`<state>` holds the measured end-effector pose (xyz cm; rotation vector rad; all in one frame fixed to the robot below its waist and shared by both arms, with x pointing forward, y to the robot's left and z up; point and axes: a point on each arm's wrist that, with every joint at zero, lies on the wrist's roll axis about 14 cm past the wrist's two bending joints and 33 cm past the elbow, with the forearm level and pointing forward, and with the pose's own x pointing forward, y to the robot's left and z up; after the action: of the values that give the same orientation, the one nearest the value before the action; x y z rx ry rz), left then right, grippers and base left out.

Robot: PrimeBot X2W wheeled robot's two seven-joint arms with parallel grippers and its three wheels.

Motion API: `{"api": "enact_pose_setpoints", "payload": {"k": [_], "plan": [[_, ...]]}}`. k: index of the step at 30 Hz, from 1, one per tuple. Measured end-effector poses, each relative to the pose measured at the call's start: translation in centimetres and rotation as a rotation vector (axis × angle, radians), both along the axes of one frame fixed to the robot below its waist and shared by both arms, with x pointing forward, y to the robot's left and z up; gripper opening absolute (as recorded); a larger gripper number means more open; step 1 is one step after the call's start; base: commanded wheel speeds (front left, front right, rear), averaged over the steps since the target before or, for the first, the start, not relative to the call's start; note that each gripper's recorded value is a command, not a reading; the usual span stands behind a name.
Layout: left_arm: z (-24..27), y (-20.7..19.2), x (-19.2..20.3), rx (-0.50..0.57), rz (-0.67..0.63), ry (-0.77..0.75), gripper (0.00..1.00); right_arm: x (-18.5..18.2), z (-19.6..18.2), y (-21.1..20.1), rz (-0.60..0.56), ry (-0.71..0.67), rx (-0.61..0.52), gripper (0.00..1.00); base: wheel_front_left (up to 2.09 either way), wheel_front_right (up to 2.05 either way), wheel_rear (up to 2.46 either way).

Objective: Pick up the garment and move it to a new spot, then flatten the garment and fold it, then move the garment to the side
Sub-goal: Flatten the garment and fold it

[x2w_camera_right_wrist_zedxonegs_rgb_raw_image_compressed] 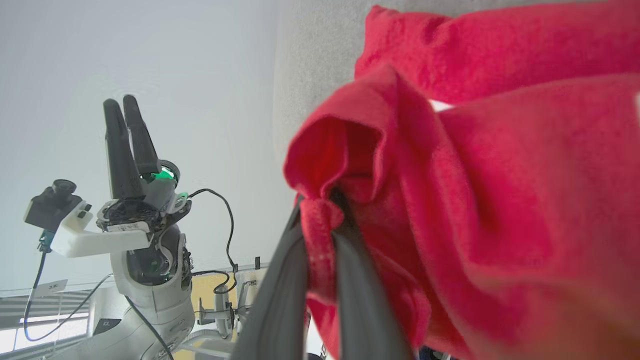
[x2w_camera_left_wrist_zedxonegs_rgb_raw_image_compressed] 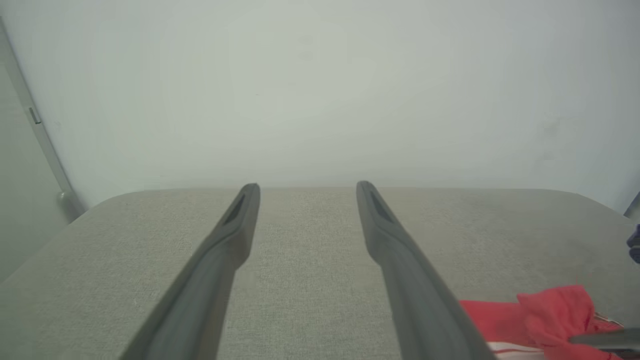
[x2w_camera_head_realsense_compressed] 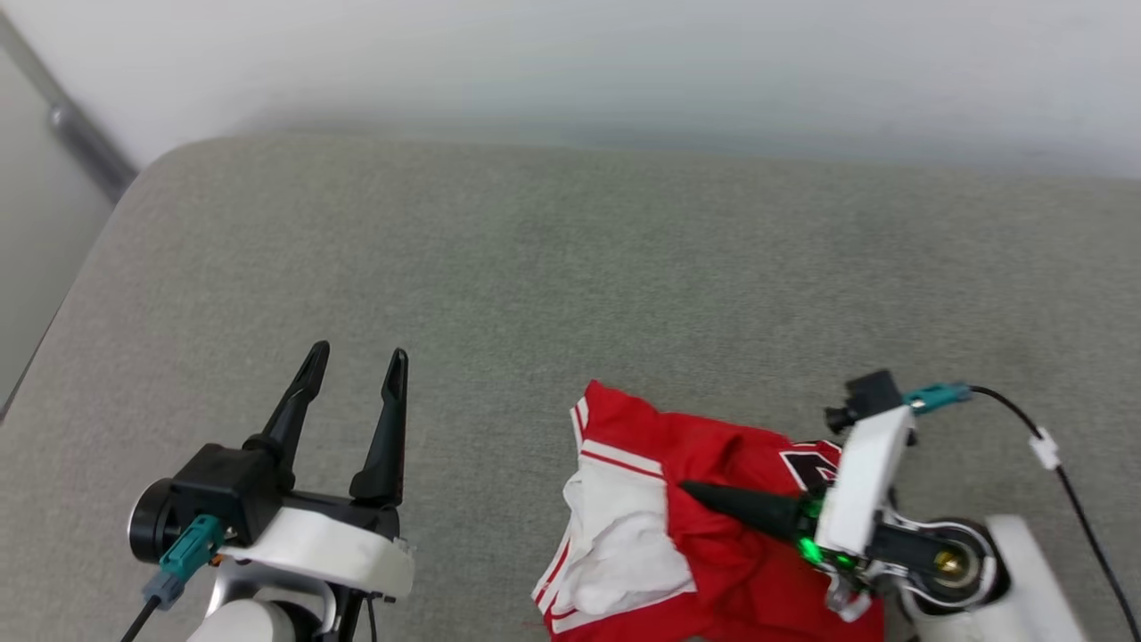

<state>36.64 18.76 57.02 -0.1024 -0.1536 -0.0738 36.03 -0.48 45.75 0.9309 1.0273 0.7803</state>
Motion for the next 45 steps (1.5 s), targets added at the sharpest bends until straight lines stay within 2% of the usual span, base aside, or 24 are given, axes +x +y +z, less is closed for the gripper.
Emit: {"api": "enact_pose_setpoints", "payload": {"k": [6,7,8,9,14,17,20,22,26,30,33,39,45], "plan": [[-0.9,0.7,0.5,-0.019,0.029,0.017,1.0,0.6,-2.3,4.0,0.049,0.035,-0.016,0.0,0.0,0.0,0.0],[-1.2,0.9,0.5,-0.021,0.036,0.023,1.0,0.7,-2.9,4.3,0.051,0.037,-0.035,0.16,0.0,0.0,0.0],[-1.4,1.0,0.5,-0.023,0.039,0.027,1.0,0.8,-3.5,4.5,0.052,0.036,-0.058,0.55,0.0,0.0,0.0],[-1.7,1.2,0.5,-0.024,0.046,0.034,1.0,0.9,-4.0,4.7,0.051,0.034,-0.075,1.0,0.0,0.0,0.0],[-2.0,1.3,0.7,-0.024,0.048,0.04,1.0,1.0,-3.4,5.6,0.052,0.009,-0.063,1.0,0.0,0.0,0.0],[-1.8,0.9,0.8,-0.022,0.035,0.028,1.0,1.9,-1.9,5.4,0.03,-0.075,-0.073,1.0,0.0,0.0,0.0],[-1.4,0.7,1.0,-0.015,0.031,0.014,1.0,3.3,-0.3,4.0,-0.015,-0.21,-0.131,1.0,0.0,0.0,0.0],[-1.4,0.5,0.8,-0.015,0.029,0.013,1.0,4.6,0.4,1.8,-0.066,-0.33,-0.217,1.0,0.0,0.0,0.0],[-0.9,0.2,1.0,-0.011,0.027,-0.002,1.0,7.2,1.4,-4.7,-0.198,-0.589,-0.476,1.0,0.0,0.0,0.0],[-0.9,0.2,1.0,-0.012,0.034,-0.003,1.0,8.2,3.0,-11.4,-0.341,-0.797,-0.707,1.0,0.0,0.0,0.0],[-0.8,0.3,0.9,0.001,0.041,-0.01,1.0,7.9,5.5,-15.1,-0.474,-0.918,-0.786,1.0,0.0,0.0,0.0],[-0.7,0.3,0.7,0.016,0.042,-0.013,1.0,5.5,9.9,-18.0,-0.674,-1.08,-0.801,1.0,0.0,0.0,0.0],[-0.9,0.2,-0.5,0.032,0.044,-0.01,1.0,2.4,11.6,-17.6,-0.731,-1.146,-0.776,1.0,0.0,0.0,0.0]]}}
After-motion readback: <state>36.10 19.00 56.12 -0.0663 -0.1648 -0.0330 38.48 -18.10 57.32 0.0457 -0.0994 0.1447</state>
